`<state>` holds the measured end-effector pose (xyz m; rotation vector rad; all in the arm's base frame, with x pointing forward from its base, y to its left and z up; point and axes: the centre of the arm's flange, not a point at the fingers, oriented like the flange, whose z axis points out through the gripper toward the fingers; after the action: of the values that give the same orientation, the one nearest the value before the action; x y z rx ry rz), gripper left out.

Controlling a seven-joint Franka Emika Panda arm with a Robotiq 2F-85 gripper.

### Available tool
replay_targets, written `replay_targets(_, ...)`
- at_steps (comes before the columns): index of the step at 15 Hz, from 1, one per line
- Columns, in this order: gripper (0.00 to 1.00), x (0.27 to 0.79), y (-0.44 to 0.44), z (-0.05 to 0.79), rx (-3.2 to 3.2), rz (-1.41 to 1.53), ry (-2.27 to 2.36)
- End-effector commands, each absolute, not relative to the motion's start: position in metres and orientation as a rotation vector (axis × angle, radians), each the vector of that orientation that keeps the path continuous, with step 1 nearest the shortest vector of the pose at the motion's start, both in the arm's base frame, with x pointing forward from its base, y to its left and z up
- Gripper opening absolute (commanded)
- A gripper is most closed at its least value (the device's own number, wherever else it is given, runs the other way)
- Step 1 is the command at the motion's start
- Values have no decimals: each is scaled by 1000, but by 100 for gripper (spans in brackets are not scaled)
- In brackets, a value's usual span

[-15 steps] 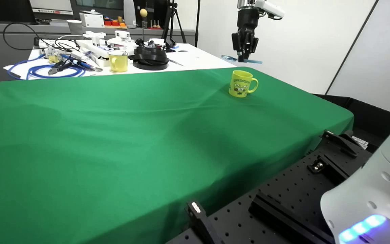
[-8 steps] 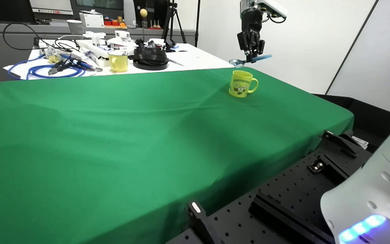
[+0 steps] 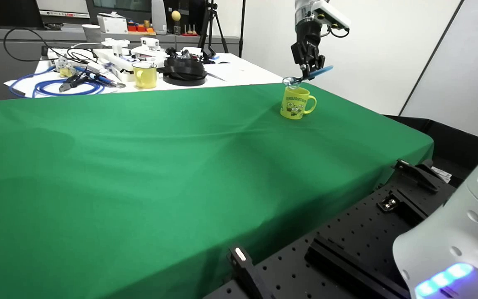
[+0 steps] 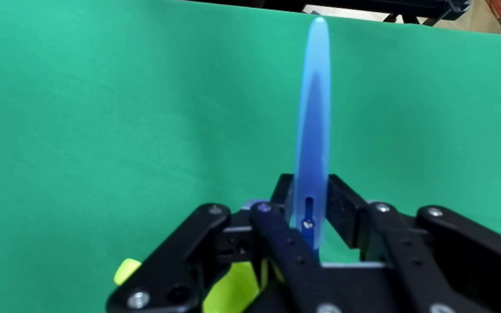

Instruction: Place the pair of scissors inside the yellow mug

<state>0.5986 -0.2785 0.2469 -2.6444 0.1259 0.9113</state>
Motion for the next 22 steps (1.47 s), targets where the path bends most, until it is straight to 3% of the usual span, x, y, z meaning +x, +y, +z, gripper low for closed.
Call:
replay_targets(1,6,627,-302,248,-2609,938,216)
replay_targets(14,6,625,-329,219,-2561,1012,334)
replay_targets(15,21,625,-328,218,-2564,1015,333)
replay_targets(16,50,625,-328,217,-2565,1015,329)
replay_targets(18,57,628,-325,219,-2576,1007,315)
replay_targets(22,85,639,-316,239,-2588,975,281)
